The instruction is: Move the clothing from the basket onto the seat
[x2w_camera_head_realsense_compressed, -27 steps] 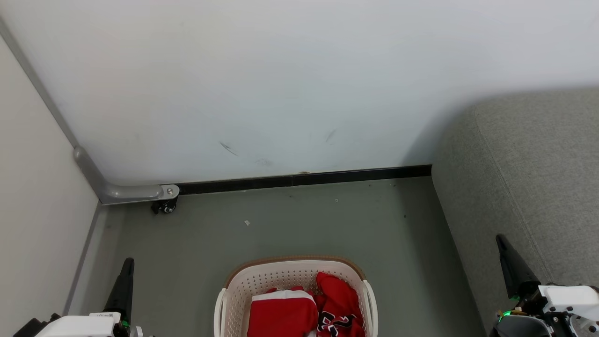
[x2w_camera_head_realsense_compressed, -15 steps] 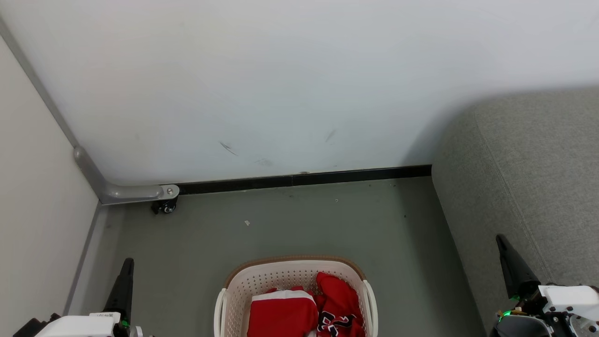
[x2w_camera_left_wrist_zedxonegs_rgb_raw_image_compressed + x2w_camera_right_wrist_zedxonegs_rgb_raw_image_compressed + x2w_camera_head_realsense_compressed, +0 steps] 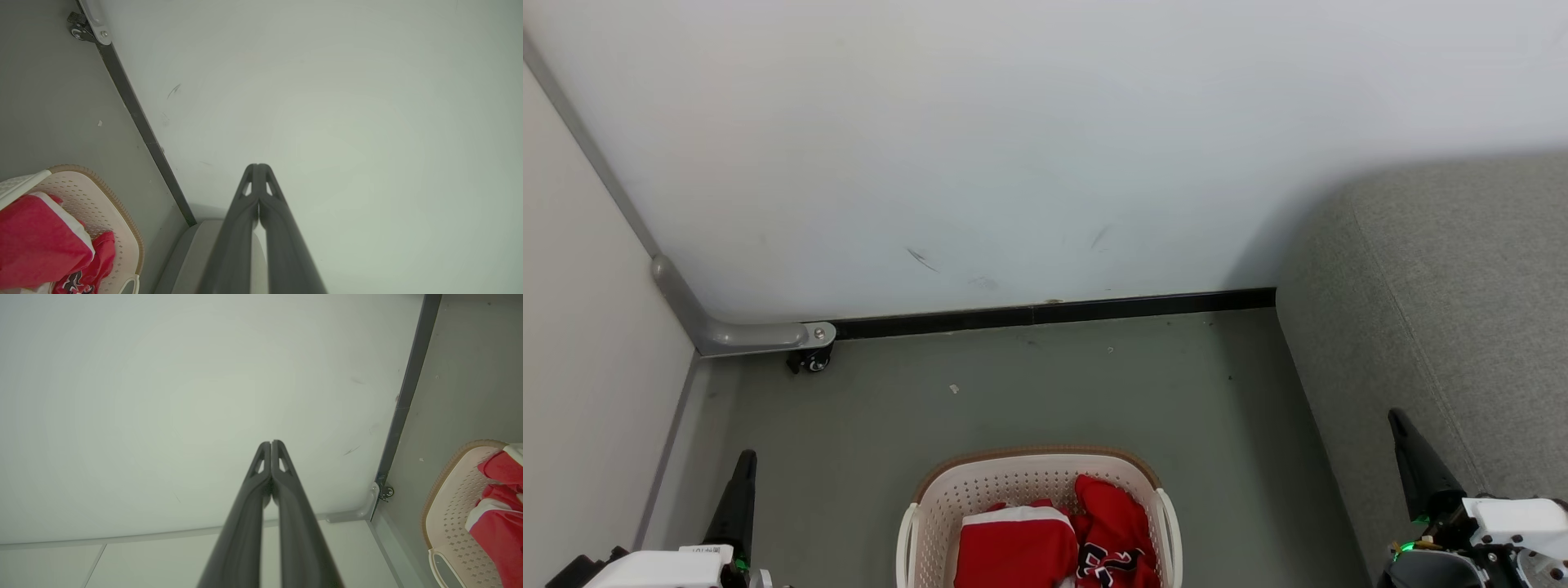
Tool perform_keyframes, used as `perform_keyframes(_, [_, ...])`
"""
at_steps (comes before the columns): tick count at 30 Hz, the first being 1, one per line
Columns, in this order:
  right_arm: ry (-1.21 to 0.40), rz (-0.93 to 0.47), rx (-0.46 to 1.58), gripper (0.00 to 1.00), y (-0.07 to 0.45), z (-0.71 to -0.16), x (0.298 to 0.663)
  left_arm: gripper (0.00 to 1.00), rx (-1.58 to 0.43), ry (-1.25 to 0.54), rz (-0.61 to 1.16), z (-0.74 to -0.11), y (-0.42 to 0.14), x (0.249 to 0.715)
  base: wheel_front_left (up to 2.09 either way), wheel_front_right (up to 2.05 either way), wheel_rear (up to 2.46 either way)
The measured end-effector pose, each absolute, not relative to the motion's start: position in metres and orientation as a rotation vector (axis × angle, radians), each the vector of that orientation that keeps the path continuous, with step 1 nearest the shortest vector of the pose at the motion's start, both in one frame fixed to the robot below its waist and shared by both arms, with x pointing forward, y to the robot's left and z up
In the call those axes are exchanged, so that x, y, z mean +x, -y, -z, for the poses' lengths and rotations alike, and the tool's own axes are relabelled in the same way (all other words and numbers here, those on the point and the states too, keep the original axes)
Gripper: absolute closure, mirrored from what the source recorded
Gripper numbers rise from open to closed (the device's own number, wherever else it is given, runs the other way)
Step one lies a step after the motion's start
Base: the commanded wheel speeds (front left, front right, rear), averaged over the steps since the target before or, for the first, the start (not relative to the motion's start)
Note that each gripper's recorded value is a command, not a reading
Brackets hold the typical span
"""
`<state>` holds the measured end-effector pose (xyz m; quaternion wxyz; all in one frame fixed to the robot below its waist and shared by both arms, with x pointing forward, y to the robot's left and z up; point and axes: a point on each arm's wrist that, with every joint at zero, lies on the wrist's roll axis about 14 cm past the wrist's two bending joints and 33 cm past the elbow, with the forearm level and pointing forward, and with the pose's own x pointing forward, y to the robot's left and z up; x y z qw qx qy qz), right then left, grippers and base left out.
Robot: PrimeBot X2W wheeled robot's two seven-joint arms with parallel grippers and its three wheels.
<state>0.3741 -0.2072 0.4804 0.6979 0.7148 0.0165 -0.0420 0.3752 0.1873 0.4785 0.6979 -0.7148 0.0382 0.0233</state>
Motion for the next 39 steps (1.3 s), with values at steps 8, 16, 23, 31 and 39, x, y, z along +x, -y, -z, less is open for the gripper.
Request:
perform_keyframes(8, [-0.036,0.094,1.594,1.00,0.207,-0.480,0.374,1.00,-1.593,-0.085,-0.052,-0.479,-0.187,0.375,0.00,0.00,0.00])
perform_keyframes(16, [-0.042,0.100,1.590,1.00,0.207,-0.478,0.373,1.00,-1.596,-0.090,-0.057,-0.476,-0.187,0.374,0.00,0.00,0.00])
perform_keyframes(23, [-0.132,0.193,1.615,0.00,0.200,-0.440,0.351,0.00,-1.626,-0.176,-0.132,-0.443,-0.176,0.356,0.00,0.00,0.00])
perform_keyframes(31, [-0.133,0.173,1.610,0.00,0.195,-0.444,0.356,0.00,-1.628,-0.171,-0.127,-0.445,-0.174,0.357,0.00,0.00,0.00])
perform_keyframes(39, [-0.133,0.157,1.527,0.00,0.193,-0.448,0.359,0.00,-1.568,-0.159,-0.102,-0.453,-0.173,0.361,0.00,0.00,0.00])
